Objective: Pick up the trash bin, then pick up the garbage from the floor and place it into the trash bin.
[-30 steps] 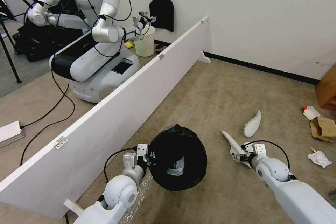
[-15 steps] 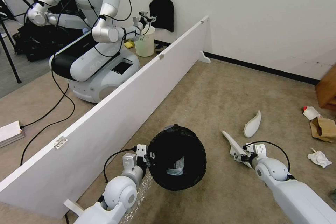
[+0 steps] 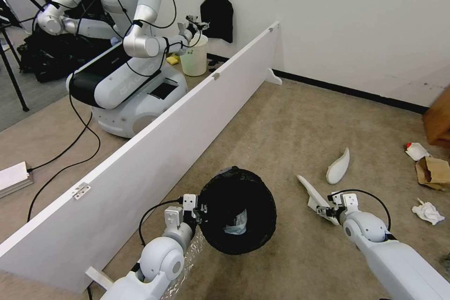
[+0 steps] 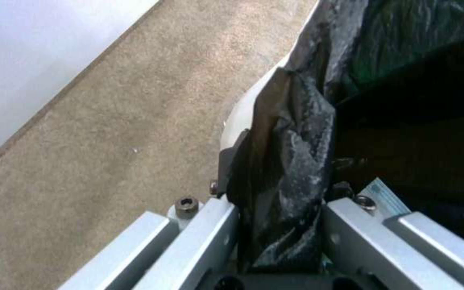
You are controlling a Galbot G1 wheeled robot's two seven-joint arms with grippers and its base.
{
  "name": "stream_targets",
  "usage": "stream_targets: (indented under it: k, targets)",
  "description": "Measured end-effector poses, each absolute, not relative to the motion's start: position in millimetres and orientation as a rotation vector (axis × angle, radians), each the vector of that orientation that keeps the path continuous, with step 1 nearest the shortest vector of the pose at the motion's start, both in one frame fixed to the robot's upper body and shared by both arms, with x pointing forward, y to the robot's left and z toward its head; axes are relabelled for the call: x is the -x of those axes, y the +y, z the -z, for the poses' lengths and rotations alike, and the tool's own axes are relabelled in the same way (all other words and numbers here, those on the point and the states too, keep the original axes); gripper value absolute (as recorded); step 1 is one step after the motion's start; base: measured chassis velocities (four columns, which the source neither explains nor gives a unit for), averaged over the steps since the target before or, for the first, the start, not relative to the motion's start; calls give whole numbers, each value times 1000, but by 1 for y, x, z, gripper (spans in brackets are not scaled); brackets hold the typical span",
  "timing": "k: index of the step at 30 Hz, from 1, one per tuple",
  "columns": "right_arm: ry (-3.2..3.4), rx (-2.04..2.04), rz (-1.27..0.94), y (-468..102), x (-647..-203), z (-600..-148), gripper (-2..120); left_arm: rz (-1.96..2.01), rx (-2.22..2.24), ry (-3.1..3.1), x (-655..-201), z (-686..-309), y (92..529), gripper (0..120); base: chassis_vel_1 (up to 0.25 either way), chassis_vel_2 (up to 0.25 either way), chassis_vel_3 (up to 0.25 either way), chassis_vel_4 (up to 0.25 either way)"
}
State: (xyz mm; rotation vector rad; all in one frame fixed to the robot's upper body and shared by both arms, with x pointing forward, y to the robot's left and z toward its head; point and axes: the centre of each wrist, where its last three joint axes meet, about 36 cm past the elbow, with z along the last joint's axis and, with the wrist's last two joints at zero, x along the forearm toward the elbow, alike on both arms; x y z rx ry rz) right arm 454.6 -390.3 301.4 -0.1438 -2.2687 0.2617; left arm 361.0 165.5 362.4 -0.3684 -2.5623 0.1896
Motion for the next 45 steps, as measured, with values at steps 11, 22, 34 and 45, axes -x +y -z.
stream_targets:
  k: [11,22,34,45]
  targets:
    - [-2265,142,-276,-383,-463,-294,100,-188,371,-2558,-361,-359,166,0,0,0,0,0]
    - [-2261,146,-293,-372,-472,-284,100,-193,370,-2555,-364,-358,167,0,0,0,0,0]
    - [-2252,183,-358,-379,-473,-276,100,-196,373,-2551,-367,-356,166,0,0,0,0,0]
    - [-2260,212,-402,-386,-473,-274,100,-200,370,-2549,-368,-354,165,0,0,0,0,0]
